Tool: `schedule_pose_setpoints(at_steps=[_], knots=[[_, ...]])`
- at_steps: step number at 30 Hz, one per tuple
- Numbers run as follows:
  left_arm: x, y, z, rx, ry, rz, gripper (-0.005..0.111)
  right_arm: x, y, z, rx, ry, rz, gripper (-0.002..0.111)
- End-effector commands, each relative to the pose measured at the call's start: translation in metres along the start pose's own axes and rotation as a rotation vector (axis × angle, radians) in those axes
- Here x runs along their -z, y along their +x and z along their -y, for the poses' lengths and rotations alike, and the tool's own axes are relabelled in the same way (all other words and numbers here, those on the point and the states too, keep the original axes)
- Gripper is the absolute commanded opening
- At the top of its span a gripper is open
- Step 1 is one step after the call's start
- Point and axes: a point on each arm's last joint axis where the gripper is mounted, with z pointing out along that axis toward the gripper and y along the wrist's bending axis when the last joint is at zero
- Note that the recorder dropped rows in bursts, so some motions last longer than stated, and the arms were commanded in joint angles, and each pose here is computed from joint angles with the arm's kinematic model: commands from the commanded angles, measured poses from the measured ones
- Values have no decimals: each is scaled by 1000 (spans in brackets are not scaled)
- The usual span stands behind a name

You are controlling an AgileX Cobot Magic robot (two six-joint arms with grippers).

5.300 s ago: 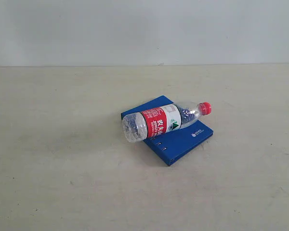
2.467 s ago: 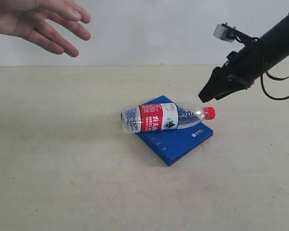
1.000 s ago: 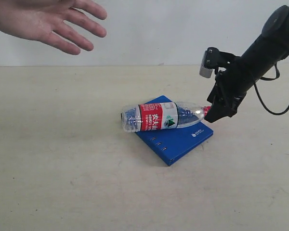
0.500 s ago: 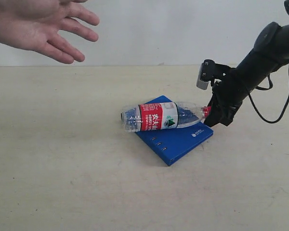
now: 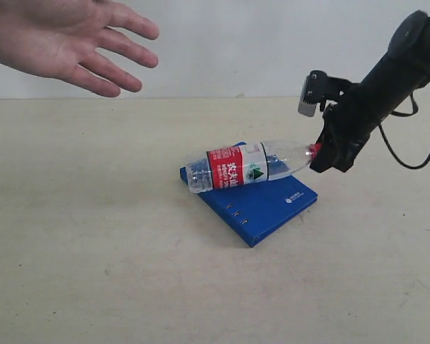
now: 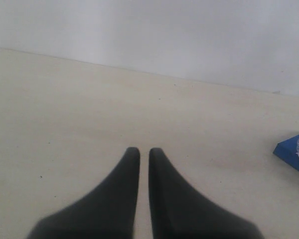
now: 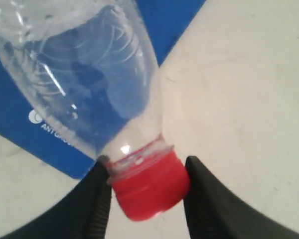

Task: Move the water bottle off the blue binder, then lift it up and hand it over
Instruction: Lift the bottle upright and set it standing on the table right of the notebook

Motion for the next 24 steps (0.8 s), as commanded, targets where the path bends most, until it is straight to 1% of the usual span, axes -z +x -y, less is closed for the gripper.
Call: schedule_pose_setpoints(at_steps=[1, 5, 8, 11, 14, 19, 24], knots=[[0, 1, 1, 3, 12, 2, 7, 44, 6, 8, -66, 107, -8, 0], [0, 1, 1, 3, 12, 2, 7, 72, 30, 16, -183, 176, -60, 0], [0, 1, 1, 3, 12, 2, 7, 97, 48, 23, -276, 237, -51, 0], [0, 1, 1, 3, 12, 2, 7, 122, 63, 27, -350, 296, 11, 0], [0, 1, 1, 3, 12, 2, 7, 144, 71, 30, -430, 328, 130, 0], [0, 1, 1, 3, 12, 2, 7, 165, 70, 29, -485, 333, 292, 0], [0, 1, 1, 3, 12, 2, 7, 165, 65, 30, -506, 331, 342, 0]])
